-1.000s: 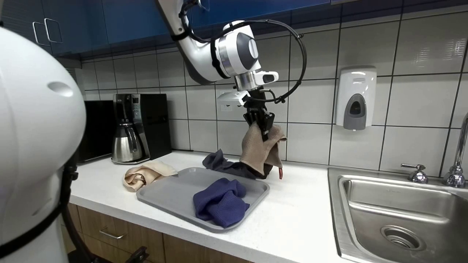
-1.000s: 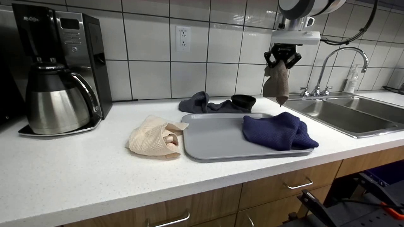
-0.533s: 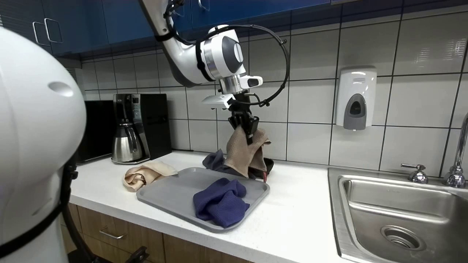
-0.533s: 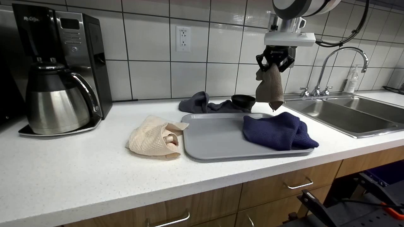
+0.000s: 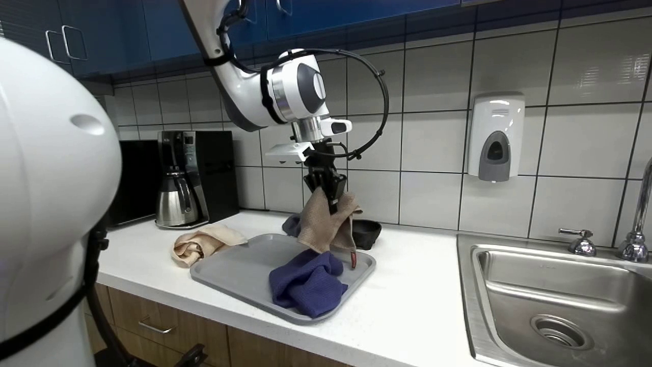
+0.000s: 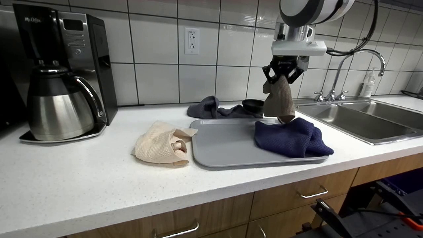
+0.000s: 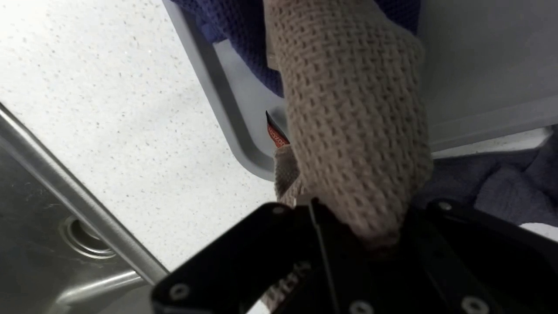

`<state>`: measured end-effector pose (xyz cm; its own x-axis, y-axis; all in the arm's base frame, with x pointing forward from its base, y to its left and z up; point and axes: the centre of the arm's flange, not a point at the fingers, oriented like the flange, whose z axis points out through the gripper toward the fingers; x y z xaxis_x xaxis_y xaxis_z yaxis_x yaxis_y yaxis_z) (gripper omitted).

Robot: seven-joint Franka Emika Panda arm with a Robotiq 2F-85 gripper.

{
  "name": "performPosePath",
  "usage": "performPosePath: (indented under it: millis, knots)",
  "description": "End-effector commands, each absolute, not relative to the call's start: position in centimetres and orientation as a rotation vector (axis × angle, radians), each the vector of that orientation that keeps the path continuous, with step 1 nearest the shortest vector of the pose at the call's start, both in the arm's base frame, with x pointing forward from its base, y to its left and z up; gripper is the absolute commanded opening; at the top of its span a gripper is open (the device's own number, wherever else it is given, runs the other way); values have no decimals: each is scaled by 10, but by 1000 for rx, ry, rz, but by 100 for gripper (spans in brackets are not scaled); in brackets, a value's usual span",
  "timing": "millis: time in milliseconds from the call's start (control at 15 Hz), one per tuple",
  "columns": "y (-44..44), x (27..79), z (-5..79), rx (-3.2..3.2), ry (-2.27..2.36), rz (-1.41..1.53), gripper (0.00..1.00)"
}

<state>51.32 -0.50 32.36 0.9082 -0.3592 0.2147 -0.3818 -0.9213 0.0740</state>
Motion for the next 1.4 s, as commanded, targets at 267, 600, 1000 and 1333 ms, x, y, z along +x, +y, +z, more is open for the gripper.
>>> performPosePath:
  millis: [267,600,1000,1333]
  knots:
    - [-2,512,298,2922,-545,194,3]
    - [-1,512,274,2896,-519,124,3]
    - [0,511,249,2859,-499,71,3]
    - [-1,507,223,2806,-485,19,3]
